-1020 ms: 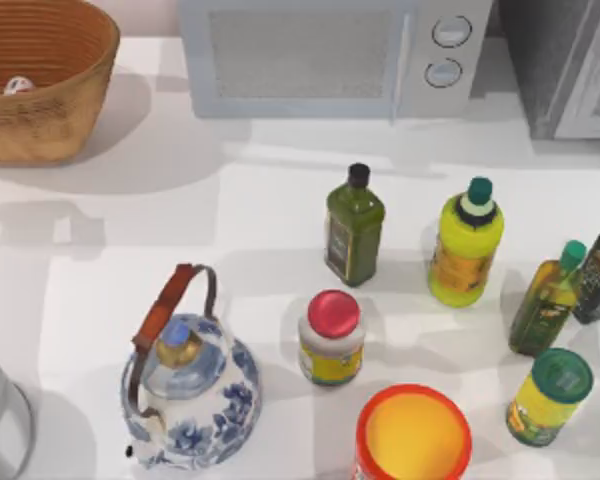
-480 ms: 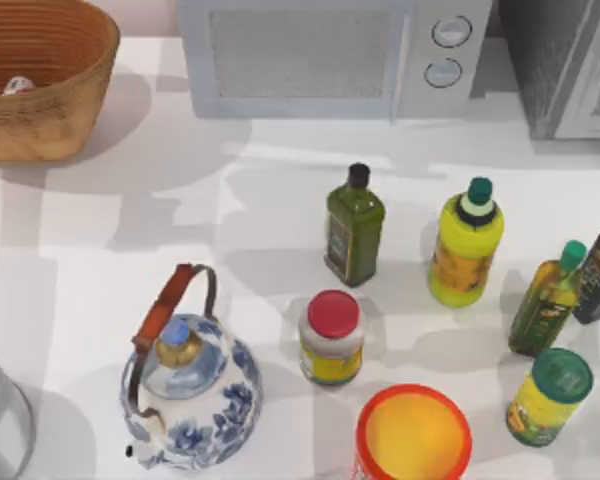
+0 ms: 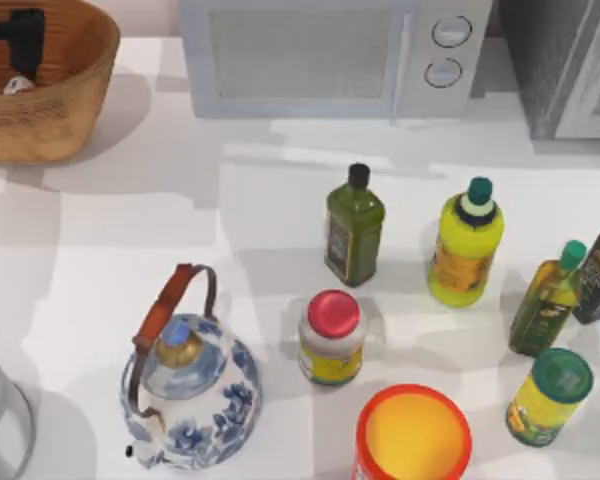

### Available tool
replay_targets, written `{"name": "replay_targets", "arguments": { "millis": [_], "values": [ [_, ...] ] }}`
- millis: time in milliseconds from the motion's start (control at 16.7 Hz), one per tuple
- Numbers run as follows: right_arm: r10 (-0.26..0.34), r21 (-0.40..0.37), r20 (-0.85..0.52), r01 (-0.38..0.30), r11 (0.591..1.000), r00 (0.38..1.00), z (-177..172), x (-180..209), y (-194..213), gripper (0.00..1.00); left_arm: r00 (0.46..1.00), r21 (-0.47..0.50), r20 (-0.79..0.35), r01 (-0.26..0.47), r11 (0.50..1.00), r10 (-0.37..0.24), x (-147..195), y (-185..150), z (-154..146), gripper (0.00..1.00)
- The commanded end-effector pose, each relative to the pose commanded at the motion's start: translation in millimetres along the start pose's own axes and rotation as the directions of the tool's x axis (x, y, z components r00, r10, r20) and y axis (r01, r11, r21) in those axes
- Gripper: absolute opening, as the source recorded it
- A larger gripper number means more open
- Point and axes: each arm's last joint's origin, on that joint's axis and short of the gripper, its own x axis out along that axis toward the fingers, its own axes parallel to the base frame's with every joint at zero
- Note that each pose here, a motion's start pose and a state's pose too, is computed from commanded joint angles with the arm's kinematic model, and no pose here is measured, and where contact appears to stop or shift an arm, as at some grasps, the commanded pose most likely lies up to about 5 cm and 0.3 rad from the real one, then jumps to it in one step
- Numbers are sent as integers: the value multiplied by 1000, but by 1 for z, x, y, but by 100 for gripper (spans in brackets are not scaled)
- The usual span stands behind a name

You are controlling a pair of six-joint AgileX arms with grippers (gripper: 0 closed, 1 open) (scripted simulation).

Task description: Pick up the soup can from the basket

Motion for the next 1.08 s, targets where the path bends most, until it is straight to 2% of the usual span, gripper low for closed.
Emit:
{"name": "replay_targets", "arguments": {
  "millis": [240,600,1080],
  "values": [
    [0,0,0,0,1000,1000,0,0,0,100,999,9,-48,1,1000,0,27,-1,4,100],
    [0,0,0,0,1000,1000,0,0,0,100,999,9,-34,-1,1000,2,23,1,5,100],
    [0,0,0,0,1000,1000,0,0,0,100,999,9,-48,1,1000,-1,78,0,2,100]
  ]
}}
